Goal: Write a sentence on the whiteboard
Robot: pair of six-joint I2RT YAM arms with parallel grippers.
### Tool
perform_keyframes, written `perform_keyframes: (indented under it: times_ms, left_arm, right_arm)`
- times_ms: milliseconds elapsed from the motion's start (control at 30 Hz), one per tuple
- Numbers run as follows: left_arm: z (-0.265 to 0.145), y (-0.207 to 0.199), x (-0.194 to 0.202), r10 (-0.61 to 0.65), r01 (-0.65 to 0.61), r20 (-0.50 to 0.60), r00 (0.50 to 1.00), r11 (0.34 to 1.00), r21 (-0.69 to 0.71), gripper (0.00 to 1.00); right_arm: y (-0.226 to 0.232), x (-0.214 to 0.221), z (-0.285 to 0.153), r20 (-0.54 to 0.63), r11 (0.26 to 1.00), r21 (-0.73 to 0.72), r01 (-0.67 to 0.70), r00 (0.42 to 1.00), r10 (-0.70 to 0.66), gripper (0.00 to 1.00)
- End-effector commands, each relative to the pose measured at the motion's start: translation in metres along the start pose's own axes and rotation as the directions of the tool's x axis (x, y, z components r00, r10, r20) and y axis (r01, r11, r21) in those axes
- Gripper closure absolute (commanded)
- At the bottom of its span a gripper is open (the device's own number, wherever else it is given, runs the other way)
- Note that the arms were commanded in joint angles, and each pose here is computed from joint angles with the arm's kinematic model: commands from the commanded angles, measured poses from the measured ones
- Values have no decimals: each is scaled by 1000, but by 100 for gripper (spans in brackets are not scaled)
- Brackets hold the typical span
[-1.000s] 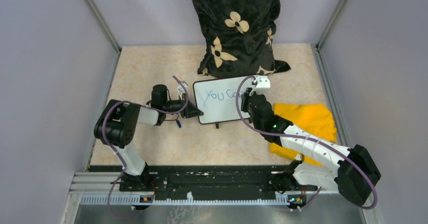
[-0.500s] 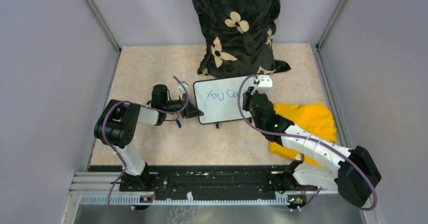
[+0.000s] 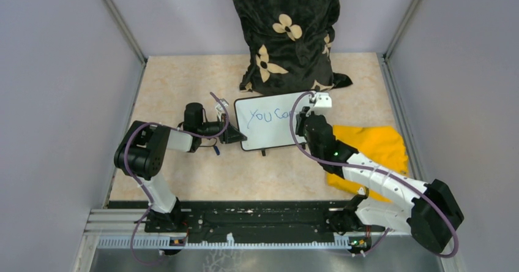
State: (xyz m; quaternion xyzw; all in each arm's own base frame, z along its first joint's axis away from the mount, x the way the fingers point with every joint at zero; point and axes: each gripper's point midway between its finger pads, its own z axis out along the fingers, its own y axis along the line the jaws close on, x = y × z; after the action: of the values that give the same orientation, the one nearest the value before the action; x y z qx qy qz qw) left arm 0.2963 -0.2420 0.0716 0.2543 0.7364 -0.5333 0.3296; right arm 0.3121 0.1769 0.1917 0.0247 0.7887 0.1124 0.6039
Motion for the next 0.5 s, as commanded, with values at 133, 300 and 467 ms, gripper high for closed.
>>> perform_keyframes:
  times_ms: [133, 300, 467]
  left_arm:
    - [3, 6, -1, 29, -29, -2, 1000, 999, -14, 76]
    - [3, 7, -1, 28, -28, -3, 1000, 999, -16, 76]
    - [3, 7, -1, 27, -27, -4, 1000, 1000, -15, 76]
  right_arm:
    - [-7, 1, -5, 6, 999, 2, -36, 999, 36, 100]
    - [-8, 7, -6, -9, 999, -2, -41, 999, 41, 100]
    - [-10, 14, -8, -24, 999, -5, -46, 999, 46, 100]
